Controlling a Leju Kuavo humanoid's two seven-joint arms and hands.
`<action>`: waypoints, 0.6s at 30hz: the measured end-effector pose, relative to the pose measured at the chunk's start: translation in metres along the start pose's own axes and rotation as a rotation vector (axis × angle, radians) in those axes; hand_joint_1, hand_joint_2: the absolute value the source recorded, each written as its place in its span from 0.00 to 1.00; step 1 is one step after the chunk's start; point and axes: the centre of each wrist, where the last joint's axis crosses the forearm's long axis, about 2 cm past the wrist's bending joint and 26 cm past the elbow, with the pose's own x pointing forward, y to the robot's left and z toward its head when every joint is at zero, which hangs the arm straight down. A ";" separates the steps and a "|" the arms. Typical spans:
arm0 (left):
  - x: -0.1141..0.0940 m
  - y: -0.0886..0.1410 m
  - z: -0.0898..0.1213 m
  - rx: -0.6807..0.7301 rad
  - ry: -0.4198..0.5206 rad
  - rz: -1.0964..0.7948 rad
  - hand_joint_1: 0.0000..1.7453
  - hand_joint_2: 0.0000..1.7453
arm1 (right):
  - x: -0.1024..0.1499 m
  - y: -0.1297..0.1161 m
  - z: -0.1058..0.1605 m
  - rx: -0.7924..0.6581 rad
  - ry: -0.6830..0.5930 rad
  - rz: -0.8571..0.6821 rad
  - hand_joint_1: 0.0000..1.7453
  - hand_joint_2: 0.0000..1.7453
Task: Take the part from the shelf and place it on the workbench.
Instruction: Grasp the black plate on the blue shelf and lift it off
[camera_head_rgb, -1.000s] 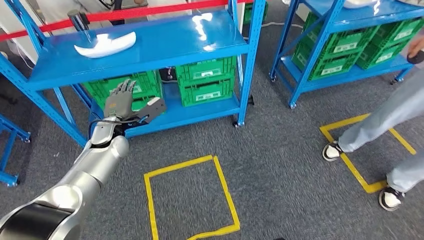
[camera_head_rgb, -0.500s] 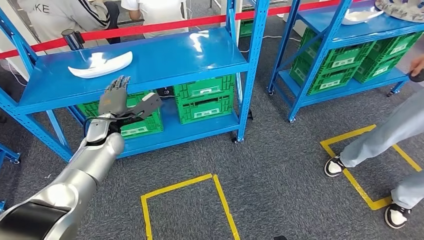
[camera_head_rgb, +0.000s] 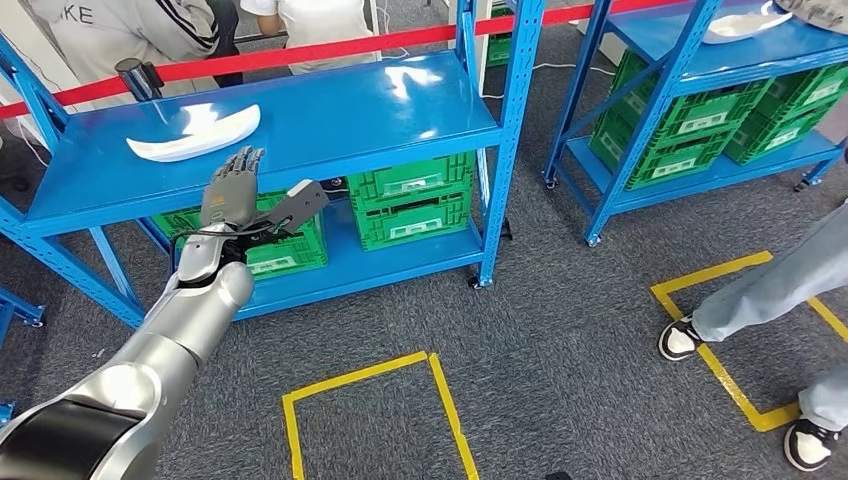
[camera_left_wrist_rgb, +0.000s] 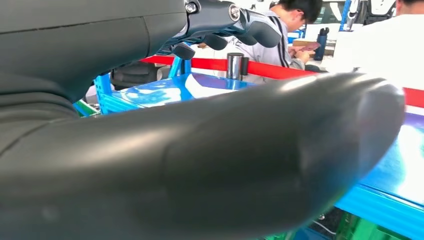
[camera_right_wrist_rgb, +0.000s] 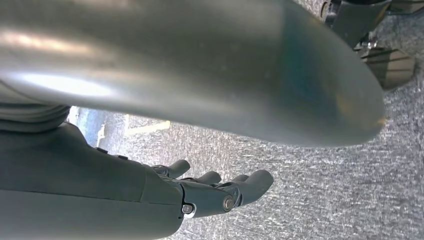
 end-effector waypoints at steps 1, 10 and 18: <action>-0.001 0.001 -0.001 0.001 0.003 -0.001 0.00 0.00 | 0.000 0.000 0.000 0.000 -0.001 0.001 0.00 0.00; -0.015 0.012 -0.006 -0.026 0.064 -0.030 0.00 0.00 | -0.001 0.000 0.000 0.000 -0.008 0.000 0.00 0.00; -0.023 0.022 -0.010 -0.022 0.084 -0.042 0.00 0.00 | 0.001 -0.001 0.000 -0.004 -0.019 0.010 0.00 0.00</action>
